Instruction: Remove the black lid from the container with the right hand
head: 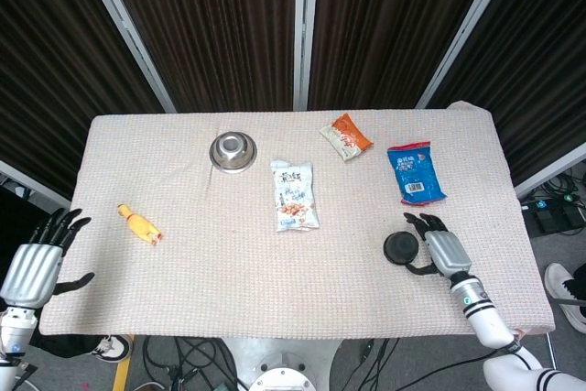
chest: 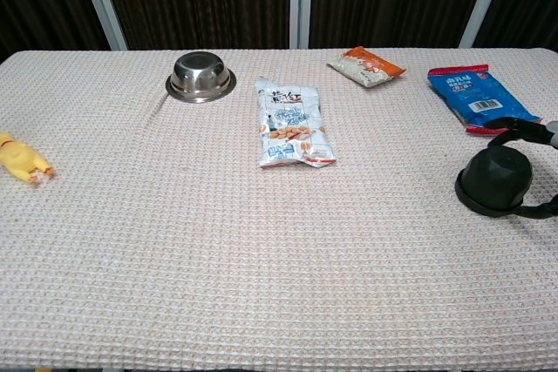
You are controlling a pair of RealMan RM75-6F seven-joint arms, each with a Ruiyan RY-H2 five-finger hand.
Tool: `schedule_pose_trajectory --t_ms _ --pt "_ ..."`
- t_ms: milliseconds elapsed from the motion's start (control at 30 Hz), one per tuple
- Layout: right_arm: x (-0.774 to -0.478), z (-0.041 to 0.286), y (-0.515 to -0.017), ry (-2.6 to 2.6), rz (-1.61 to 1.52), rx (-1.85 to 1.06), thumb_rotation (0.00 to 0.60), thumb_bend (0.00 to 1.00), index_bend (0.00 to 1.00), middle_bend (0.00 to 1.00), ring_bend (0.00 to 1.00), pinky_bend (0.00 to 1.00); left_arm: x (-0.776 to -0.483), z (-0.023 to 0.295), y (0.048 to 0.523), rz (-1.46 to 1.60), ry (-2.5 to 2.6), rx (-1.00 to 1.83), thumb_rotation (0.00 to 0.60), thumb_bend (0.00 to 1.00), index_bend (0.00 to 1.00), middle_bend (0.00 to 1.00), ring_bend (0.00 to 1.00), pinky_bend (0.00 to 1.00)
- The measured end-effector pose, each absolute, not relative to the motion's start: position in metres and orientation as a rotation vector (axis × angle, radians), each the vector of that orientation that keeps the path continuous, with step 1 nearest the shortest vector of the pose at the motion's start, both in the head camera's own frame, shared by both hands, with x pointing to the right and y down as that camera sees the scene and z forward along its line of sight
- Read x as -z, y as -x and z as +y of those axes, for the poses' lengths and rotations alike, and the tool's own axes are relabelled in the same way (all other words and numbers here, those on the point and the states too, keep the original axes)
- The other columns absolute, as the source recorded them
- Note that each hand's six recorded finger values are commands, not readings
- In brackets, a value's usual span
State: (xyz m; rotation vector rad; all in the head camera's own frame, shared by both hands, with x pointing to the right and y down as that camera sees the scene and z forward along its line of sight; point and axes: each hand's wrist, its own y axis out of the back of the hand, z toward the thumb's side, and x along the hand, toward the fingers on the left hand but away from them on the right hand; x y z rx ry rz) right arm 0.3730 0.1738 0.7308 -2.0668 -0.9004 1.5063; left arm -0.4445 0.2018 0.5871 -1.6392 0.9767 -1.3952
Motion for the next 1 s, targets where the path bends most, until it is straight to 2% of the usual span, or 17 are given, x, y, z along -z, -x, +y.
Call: schedule_pose_trajectory --t_ms 1000 --pt "-0.739 0.174 -0.36 2.094 -0.875 -1.493 0.6 0.09 0.0 0.2 0.0 0.0 -0.586 0.202 0.45 0.988 1.631 1.401 0.6 0.09 0.15 0.07 0.0 0.13"
